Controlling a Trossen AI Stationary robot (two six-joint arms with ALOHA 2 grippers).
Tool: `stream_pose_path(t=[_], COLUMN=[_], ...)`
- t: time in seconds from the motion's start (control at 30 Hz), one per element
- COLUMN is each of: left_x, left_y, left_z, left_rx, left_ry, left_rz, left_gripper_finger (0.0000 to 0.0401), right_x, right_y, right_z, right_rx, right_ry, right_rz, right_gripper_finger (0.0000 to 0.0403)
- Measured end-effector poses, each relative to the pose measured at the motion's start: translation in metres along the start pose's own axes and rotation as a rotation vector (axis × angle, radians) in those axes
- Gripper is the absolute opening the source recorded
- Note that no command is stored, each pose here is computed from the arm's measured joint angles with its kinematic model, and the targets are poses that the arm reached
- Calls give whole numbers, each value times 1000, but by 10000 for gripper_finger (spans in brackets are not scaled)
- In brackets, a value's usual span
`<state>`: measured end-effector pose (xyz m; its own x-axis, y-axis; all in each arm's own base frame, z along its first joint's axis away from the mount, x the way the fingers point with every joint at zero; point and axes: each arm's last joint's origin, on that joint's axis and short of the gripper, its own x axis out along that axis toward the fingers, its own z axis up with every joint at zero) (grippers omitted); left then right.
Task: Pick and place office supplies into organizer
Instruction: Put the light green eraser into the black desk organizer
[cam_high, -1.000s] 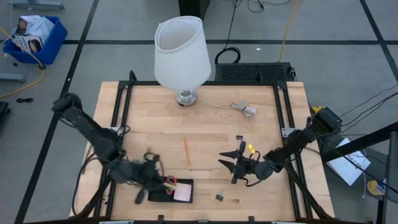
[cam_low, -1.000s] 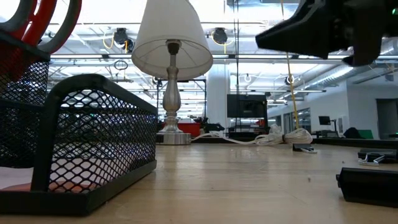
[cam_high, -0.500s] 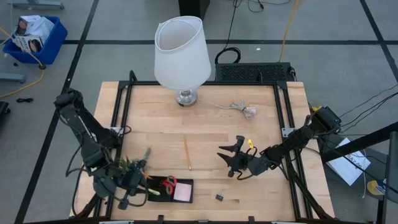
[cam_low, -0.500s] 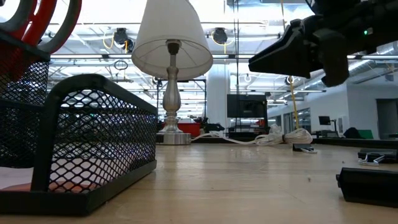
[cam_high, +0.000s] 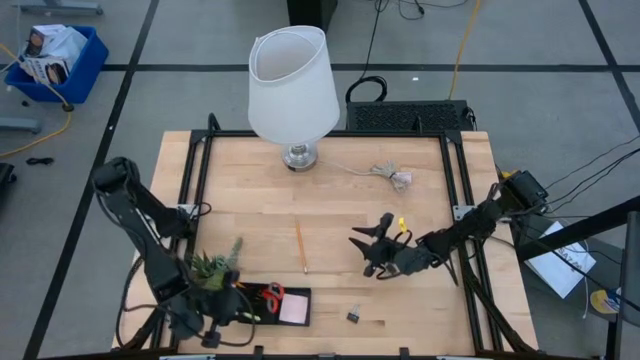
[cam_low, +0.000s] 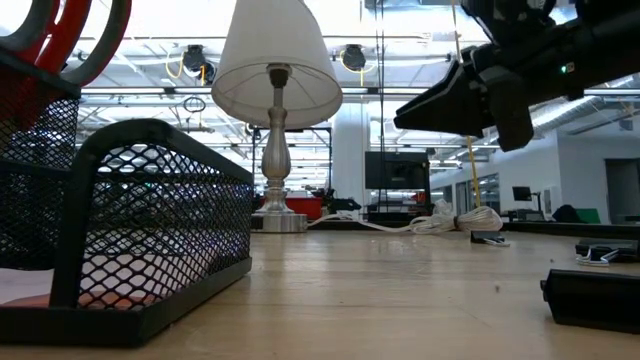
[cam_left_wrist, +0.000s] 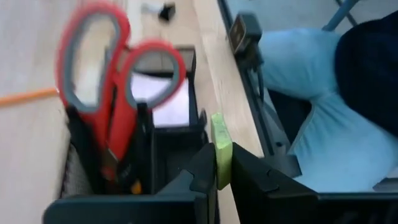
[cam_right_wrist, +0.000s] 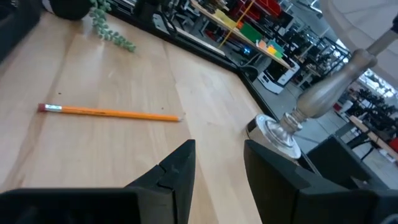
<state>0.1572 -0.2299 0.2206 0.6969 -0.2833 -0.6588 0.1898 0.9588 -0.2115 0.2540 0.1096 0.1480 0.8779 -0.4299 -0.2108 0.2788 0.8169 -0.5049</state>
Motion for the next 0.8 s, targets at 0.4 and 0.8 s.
stream_pose_path(t=[0.4, 0.8], left_x=[11, 13], left_y=[-2, 1], left_z=[-8, -5], left_rx=[-96, -392], left_ry=[64, 41], left_rz=[2, 28], left_gripper_finger=[46, 36], right_x=[0, -1], right_y=[-1, -1], right_z=[-3, 1], right_rx=[10, 41], right_ry=[7, -20], right_rz=[-3, -2], right_gripper_finger=[132, 132])
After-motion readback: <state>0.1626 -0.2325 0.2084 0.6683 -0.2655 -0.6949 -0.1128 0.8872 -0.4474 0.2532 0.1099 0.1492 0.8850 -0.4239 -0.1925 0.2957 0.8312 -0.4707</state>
